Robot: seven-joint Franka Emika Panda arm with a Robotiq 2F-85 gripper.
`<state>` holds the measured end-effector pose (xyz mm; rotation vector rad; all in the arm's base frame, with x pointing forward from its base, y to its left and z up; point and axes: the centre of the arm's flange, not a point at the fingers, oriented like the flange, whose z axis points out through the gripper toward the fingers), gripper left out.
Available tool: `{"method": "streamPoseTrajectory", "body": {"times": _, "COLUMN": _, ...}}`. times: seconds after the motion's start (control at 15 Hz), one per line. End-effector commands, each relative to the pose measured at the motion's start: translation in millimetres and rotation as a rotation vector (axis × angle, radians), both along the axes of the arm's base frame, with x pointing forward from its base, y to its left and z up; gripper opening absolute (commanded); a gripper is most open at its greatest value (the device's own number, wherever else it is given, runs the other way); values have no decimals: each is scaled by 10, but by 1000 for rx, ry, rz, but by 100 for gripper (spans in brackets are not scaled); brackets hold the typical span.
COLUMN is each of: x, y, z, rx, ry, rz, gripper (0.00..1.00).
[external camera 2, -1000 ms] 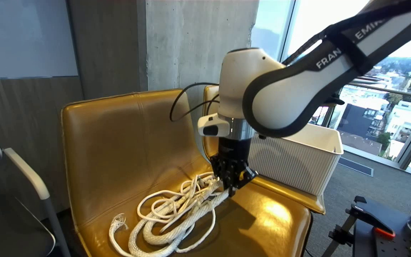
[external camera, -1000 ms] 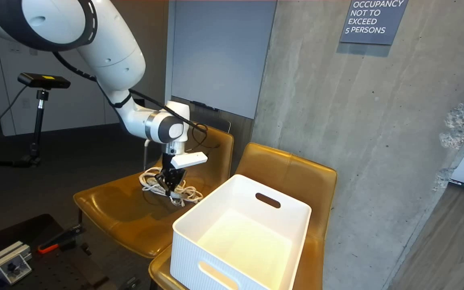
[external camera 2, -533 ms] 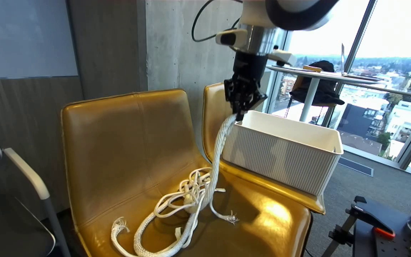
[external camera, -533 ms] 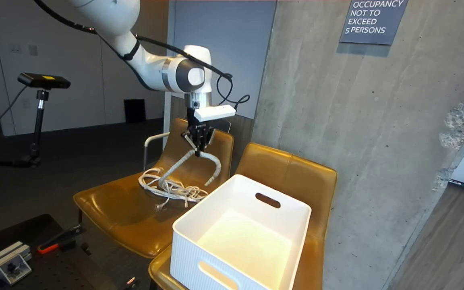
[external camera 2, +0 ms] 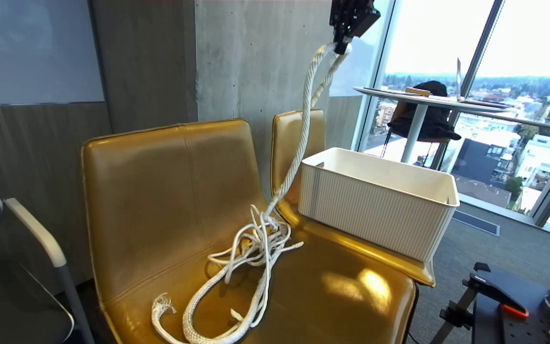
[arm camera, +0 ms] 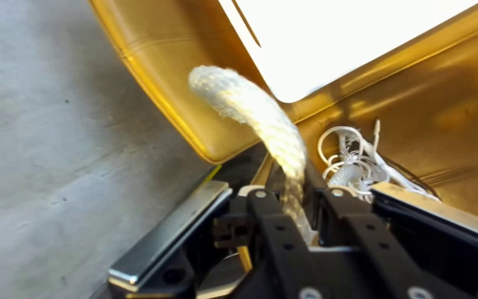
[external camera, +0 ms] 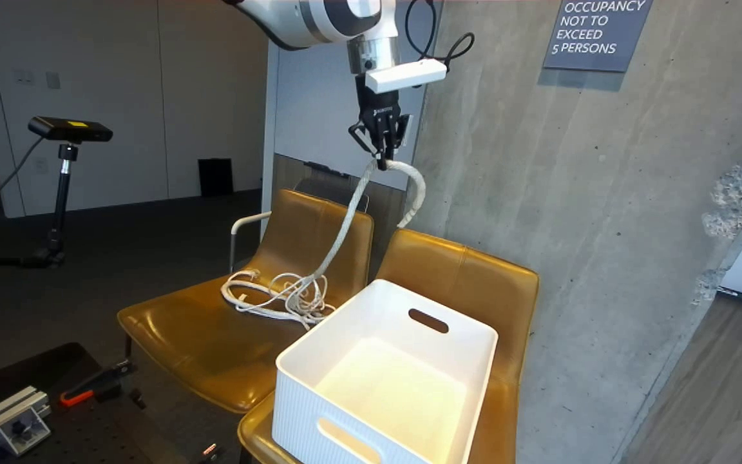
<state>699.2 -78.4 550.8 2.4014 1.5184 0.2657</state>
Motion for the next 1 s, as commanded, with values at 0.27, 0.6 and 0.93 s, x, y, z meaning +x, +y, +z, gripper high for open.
{"method": "streamPoseTrajectory", "body": {"times": 0.27, "x": 318, "y": -1110, "z": 1218, "rx": 43, "ry": -120, "rz": -188, "gripper": 4}}
{"method": "streamPoseTrajectory", "body": {"times": 0.6, "x": -429, "y": -1733, "z": 755, "rx": 53, "ry": 48, "rz": -300, "gripper": 4}}
{"method": "streamPoseTrajectory", "body": {"times": 0.93, "x": -884, "y": -2069, "z": 104, "rx": 86, "ry": 176, "rz": -391, "gripper": 4}}
